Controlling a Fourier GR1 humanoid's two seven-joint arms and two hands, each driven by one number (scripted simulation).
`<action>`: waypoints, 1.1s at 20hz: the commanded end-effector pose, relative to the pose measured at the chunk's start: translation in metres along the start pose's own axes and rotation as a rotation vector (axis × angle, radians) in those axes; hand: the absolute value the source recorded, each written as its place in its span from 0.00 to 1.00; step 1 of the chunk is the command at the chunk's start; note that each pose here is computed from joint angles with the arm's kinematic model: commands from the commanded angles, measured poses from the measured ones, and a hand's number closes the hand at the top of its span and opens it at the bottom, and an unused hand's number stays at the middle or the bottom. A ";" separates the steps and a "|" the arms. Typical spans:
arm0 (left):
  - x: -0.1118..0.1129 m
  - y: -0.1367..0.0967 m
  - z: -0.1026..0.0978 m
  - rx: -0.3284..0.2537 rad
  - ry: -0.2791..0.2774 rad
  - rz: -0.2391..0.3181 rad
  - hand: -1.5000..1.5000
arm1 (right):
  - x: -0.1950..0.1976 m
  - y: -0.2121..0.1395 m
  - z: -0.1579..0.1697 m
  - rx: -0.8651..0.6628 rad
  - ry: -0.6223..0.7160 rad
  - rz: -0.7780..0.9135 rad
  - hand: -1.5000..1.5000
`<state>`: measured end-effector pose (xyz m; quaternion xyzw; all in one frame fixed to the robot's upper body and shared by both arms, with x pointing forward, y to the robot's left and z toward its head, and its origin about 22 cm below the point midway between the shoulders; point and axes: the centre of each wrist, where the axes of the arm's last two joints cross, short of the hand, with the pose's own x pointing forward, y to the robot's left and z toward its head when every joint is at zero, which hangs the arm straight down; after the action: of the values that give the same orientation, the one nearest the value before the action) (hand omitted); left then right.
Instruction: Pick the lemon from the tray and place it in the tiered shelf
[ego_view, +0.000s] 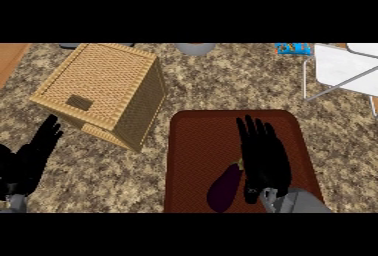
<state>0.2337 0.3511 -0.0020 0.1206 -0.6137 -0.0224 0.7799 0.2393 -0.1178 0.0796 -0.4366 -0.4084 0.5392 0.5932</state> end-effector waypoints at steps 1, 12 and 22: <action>0.005 0.009 0.006 -0.022 0.000 0.012 0.50 | -0.001 -0.012 -0.022 0.071 0.100 0.087 0.00; -0.002 -0.010 0.010 0.010 0.008 0.013 0.50 | -0.021 0.007 -0.024 0.080 0.135 0.126 0.00; 0.012 -0.004 0.002 -0.011 -0.001 0.008 0.50 | -0.036 0.029 -0.059 0.057 0.096 0.124 0.00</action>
<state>0.2363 0.3475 0.0019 0.1191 -0.6162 -0.0205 0.7783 0.2816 -0.1568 0.0391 -0.4648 -0.3372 0.5623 0.5950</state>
